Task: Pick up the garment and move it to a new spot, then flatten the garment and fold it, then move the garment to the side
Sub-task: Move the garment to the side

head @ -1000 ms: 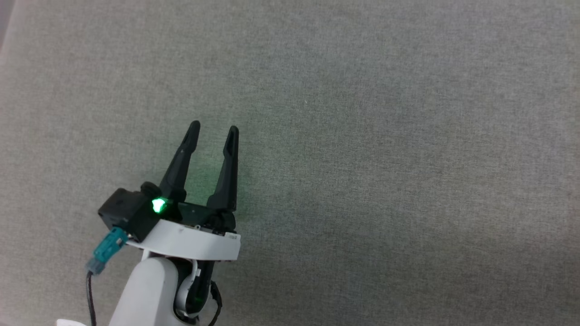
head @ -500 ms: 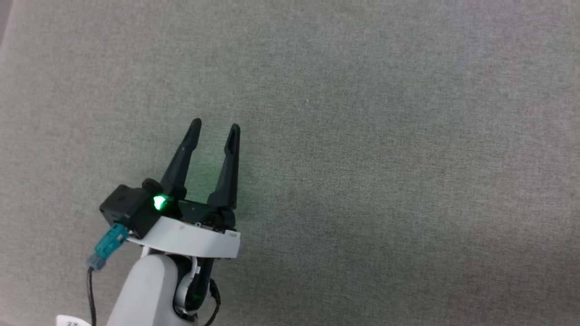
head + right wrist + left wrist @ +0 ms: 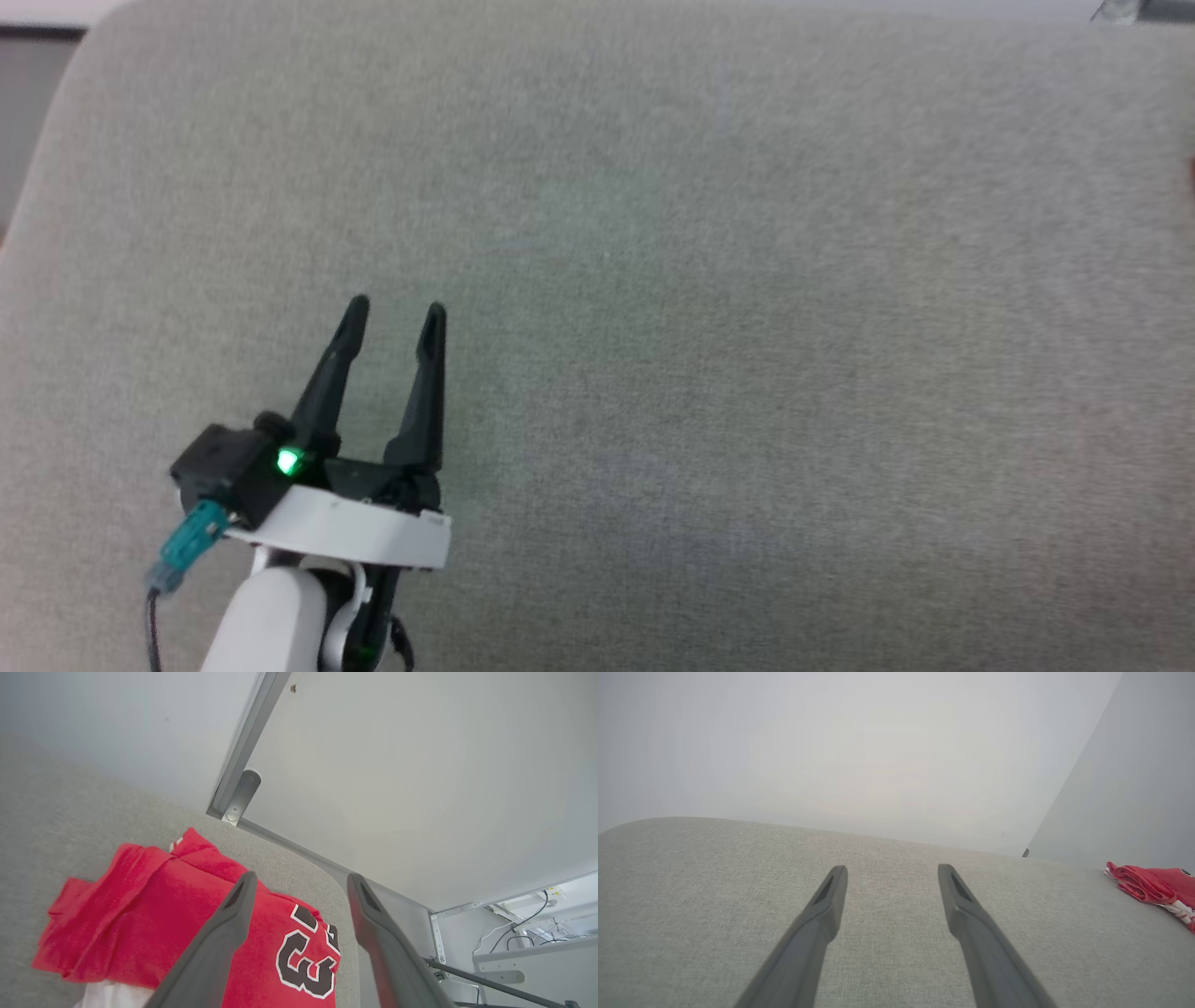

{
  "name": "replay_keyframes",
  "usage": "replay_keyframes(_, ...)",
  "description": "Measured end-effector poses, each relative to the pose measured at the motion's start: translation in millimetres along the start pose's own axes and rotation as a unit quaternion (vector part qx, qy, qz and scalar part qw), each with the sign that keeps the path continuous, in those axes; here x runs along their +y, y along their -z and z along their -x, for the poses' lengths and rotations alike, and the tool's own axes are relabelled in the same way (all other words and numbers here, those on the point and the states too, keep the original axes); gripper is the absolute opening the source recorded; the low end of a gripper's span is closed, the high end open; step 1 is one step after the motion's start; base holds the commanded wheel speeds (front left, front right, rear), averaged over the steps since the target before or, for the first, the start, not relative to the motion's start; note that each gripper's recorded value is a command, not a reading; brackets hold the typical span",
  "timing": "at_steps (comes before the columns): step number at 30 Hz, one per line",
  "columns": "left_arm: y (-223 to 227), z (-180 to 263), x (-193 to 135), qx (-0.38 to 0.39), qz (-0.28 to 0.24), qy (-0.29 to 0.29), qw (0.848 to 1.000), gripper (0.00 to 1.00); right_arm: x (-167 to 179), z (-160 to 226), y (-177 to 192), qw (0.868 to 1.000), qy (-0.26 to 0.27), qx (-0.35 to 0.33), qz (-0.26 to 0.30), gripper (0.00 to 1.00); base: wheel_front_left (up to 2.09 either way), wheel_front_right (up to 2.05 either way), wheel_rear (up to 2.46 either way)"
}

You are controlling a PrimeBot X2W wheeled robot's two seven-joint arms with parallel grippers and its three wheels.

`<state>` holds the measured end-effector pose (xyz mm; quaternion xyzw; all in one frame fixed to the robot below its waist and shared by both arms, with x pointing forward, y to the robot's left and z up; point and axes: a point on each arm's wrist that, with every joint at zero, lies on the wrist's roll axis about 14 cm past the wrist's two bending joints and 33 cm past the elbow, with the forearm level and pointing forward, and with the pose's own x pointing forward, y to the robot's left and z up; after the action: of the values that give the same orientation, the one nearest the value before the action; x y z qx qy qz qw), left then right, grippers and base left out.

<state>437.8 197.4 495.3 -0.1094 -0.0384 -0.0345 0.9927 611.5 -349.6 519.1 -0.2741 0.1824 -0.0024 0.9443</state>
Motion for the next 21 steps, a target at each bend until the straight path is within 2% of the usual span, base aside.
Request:
replay_keyframes(5, -16.0, 10.3, 1.7, -0.017, -0.002, -0.002, 1.0, 1.0, 16.0, 23.8, -32.6, 0.994, -0.015, -0.102, -0.027, 1.0, 0.0, 0.0, 0.0)
replay_keyframes(12, -34.1, 26.8, 3.8, -0.037, -0.003, -0.007, 0.999, 1.0, 39.6, 66.1, -56.6, 0.977, -0.032, -0.19, -0.086, 1.0, 0.0, 0.0, 0.0)
replay_keyframes(15, -41.5, 32.1, 5.3, -0.046, -0.005, -0.008, 0.999, 1.0, 44.6, 90.4, -73.9, 0.964, -0.034, -0.237, -0.116, 1.0, 0.0, 0.0, 0.0)
replay_keyframes(21, -49.6, 37.2, 4.2, -0.054, -0.01, -0.003, 0.998, 1.0, 65.9, 136.6, -55.9, 0.95, -0.028, -0.268, -0.157, 1.0, 0.0, 0.0, 0.0)
